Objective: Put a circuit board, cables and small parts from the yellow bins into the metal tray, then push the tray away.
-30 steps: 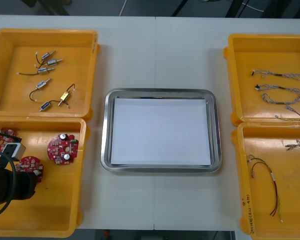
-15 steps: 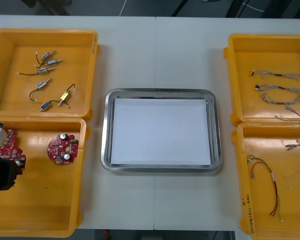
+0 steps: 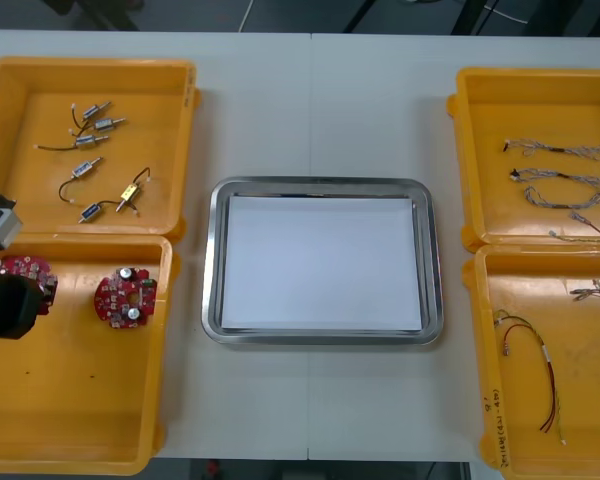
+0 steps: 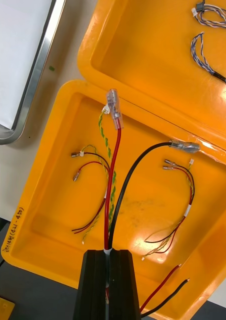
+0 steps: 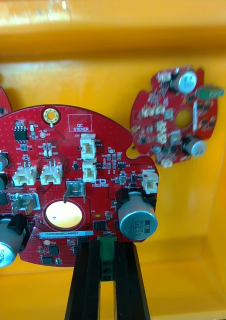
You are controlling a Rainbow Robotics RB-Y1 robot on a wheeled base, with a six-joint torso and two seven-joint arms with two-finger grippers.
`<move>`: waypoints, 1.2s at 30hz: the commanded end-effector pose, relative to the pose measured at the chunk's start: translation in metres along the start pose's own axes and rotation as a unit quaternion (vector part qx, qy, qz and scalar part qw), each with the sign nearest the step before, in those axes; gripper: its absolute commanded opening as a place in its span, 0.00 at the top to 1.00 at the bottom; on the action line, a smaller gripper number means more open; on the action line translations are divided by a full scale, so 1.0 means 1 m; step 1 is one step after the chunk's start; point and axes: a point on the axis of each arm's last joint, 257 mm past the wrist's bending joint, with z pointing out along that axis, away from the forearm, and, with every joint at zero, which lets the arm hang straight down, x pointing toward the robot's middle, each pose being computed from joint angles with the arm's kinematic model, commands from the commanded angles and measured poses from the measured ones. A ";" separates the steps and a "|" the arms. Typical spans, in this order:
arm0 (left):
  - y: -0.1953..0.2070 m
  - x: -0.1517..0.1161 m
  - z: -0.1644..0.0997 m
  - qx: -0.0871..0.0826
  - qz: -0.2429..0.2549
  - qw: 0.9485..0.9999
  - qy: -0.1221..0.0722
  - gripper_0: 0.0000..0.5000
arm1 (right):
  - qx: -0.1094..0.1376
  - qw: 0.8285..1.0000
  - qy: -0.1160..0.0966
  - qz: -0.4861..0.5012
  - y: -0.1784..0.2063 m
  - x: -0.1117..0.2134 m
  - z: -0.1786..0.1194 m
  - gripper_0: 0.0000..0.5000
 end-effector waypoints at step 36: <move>-0.180 -0.057 -0.018 0.043 -0.067 0.997 -0.020 1.00 | -0.008 1.000 -0.006 -0.008 0.004 -0.005 -0.001 1.00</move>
